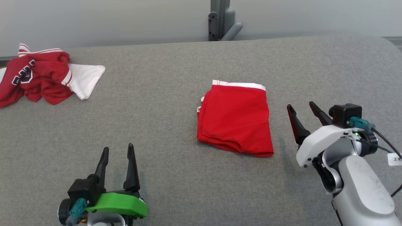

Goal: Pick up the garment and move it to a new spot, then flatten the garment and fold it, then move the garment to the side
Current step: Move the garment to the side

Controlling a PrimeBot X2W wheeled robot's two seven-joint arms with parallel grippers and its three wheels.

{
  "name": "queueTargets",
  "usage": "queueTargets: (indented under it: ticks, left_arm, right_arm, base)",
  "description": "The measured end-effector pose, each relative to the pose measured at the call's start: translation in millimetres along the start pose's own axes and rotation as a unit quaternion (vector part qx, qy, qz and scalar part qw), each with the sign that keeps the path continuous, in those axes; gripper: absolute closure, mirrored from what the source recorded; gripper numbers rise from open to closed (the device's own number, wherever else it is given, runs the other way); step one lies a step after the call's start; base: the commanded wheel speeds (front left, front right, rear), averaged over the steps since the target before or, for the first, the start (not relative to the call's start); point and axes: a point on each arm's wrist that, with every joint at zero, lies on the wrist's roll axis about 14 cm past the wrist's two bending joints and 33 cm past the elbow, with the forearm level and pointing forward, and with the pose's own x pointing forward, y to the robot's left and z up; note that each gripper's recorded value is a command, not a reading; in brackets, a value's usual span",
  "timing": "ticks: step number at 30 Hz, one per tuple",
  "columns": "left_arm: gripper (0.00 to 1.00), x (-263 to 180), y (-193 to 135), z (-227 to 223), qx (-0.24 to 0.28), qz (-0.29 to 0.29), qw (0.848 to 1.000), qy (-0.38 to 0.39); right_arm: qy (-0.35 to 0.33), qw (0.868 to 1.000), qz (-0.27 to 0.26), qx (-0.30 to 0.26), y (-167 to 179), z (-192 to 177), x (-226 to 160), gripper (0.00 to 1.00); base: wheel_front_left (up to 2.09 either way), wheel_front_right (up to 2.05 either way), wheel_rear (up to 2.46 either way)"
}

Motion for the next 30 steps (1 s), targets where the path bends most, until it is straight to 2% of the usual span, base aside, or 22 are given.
queueTargets:
  ticks: [5,10,17,22,23,24,25,28,29,30]
  left_arm:
    - [0.0,5,6,-5,0.0,0.008,1.0,0.008]
    - [0.0,9,17,-8,0.001,0.023,1.0,0.011]
    - [0.0,9,34,-11,0.004,0.049,0.999,0.016]
    - [0.0,7,42,-13,0.004,0.063,0.998,0.02]
    - [0.0,6,44,-14,0.004,0.066,0.998,0.022]
    - [0.0,5,45,-14,0.005,0.068,0.997,0.023]
    - [0.0,5,46,-15,0.005,0.069,0.997,0.024]
    - [0.0,5,47,-15,0.004,0.072,0.997,0.025]
    - [0.0,5,47,-15,0.004,0.072,0.997,0.025]
    - [0.0,6,47,-15,0.004,0.072,0.997,0.025]
  right_arm:
    - [0.092,0.995,0.015,0.023,-2,-30,24,0.0]
    - [0.185,0.981,0.039,0.051,10,-66,40,0.0]
    - [0.239,0.965,0.05,0.091,20,-94,60,0.0]
    - [0.26,0.958,0.063,0.1,32,-106,66,0.02]
    - [0.263,0.957,0.066,0.101,34,-108,68,0.21]
    - [0.265,0.956,0.068,0.103,36,-109,69,0.56]
    - [0.267,0.955,0.07,0.105,38,-111,70,0.56]
    - [0.271,0.954,0.075,0.108,42,-113,71,0.92]
    - [0.27,0.954,0.076,0.109,43,-113,71,1.0]
    - [0.268,0.954,0.077,0.109,43,-112,71,1.0]
  base:
    - [0.0,0.0,0.0]
    - [0.0,0.0,0.0]
    - [0.0,0.0,0.0]
    - [0.0,0.0,0.0]
    - [0.0,0.0,0.0]
    - [0.0,0.0,0.0]
    - [0.0,0.0,0.0]
    - [0.0,0.0,0.0]
    - [0.0,0.0,0.0]
    - [0.0,0.0,0.0]
